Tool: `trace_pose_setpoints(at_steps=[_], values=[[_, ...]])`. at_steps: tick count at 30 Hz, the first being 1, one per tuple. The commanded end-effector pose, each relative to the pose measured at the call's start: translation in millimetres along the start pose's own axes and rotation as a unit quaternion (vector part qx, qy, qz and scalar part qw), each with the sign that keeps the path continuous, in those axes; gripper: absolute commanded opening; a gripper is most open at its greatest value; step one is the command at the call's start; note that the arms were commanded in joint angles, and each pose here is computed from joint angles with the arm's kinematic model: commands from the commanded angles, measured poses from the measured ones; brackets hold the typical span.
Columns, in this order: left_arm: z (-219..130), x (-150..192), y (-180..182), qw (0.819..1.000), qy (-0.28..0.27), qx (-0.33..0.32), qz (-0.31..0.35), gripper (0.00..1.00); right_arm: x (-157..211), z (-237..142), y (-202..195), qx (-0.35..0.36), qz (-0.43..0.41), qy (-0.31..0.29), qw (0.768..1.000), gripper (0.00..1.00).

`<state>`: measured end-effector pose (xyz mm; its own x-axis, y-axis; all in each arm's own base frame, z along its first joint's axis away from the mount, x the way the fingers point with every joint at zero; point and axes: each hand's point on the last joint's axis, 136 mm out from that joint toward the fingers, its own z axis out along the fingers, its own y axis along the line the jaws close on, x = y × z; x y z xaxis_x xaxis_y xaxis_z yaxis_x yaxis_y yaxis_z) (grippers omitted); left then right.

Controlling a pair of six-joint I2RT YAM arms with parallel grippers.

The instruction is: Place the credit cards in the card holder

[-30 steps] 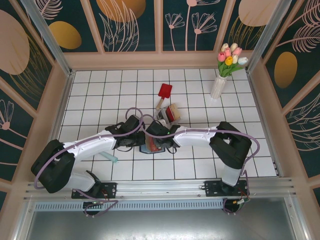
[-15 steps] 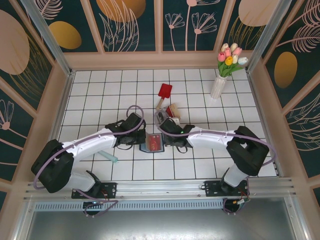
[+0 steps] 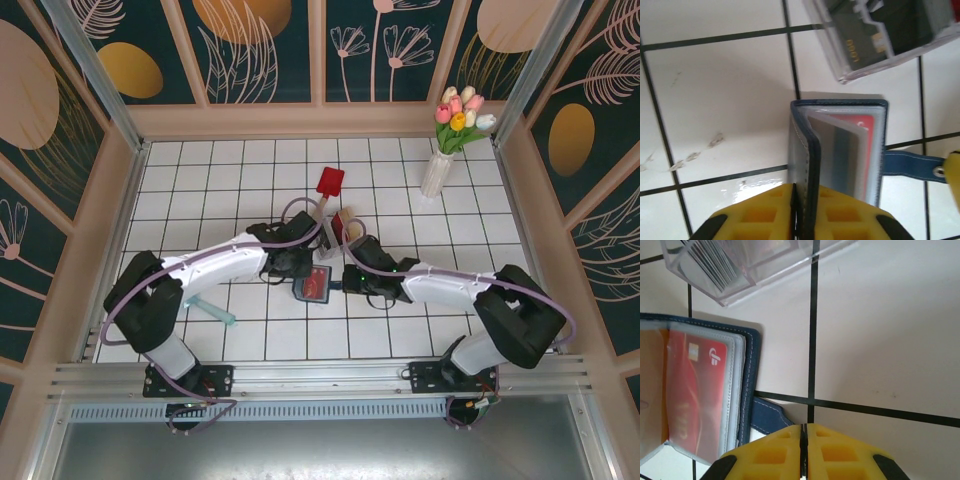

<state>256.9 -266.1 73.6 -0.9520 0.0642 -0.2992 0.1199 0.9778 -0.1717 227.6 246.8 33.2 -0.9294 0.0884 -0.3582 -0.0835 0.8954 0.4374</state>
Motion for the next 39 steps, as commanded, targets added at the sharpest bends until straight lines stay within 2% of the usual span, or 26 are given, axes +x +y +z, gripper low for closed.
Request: trace_pose_setpoints(at_steps=[1,3,6,8,12,15,17,22,26,31,36,39], values=[[-1.3,-3.3,-30.7,0.998,0.009,0.055,-0.002,0.25,-0.2,-1.1,8.5,-0.043,0.036,-0.003,0.998,0.11],[-1.5,-4.1,-50.5,0.995,0.012,0.099,-0.007,0.33,-0.2,-1.8,6.9,-0.049,0.047,-0.006,0.998,0.11],[0.0,3.1,-79.6,0.982,0.032,0.184,-0.012,0.39,-3.6,-5.5,3.5,-0.054,0.062,-0.018,0.996,0.11],[8.9,9.0,-80.6,0.979,0.035,0.199,-0.022,0.47,-6.9,-8.0,3.2,-0.064,0.070,-0.023,0.995,0.11],[23.3,26.5,-91.9,0.965,0.067,0.250,-0.035,0.47,-14.1,-10.9,6.0,-0.081,0.078,-0.027,0.993,0.11],[5.5,18.0,-90.9,0.962,0.028,0.270,-0.042,0.47,-18.9,-11.5,8.8,-0.080,0.075,-0.029,0.994,0.11],[-15.7,6.1,-92.8,0.956,-0.010,0.290,-0.040,0.53,-21.5,-11.7,8.7,-0.075,0.074,-0.030,0.994,0.10],[-39.4,-9.3,-62.1,0.966,-0.080,0.241,-0.045,0.56,-24.9,-11.2,5.6,-0.062,0.070,-0.032,0.995,0.10],[-42.4,-13.2,-16.2,0.974,-0.123,0.170,-0.082,0.59,-26.0,-11.7,4.6,-0.058,0.068,-0.032,0.996,0.10],[-24.8,-1.7,17.3,0.979,-0.109,0.132,-0.108,0.54,-27.0,-11.4,4.7,-0.055,0.068,-0.032,0.996,0.10],[-6.7,12.6,8.0,0.982,-0.072,0.154,-0.086,0.47,-26.0,-9.9,3.9,-0.052,0.069,-0.028,0.996,0.10],[1.4,16.7,-0.2,0.979,-0.058,0.176,-0.083,0.46,-25.3,-9.7,3.2,-0.051,0.068,-0.027,0.996,0.10]])
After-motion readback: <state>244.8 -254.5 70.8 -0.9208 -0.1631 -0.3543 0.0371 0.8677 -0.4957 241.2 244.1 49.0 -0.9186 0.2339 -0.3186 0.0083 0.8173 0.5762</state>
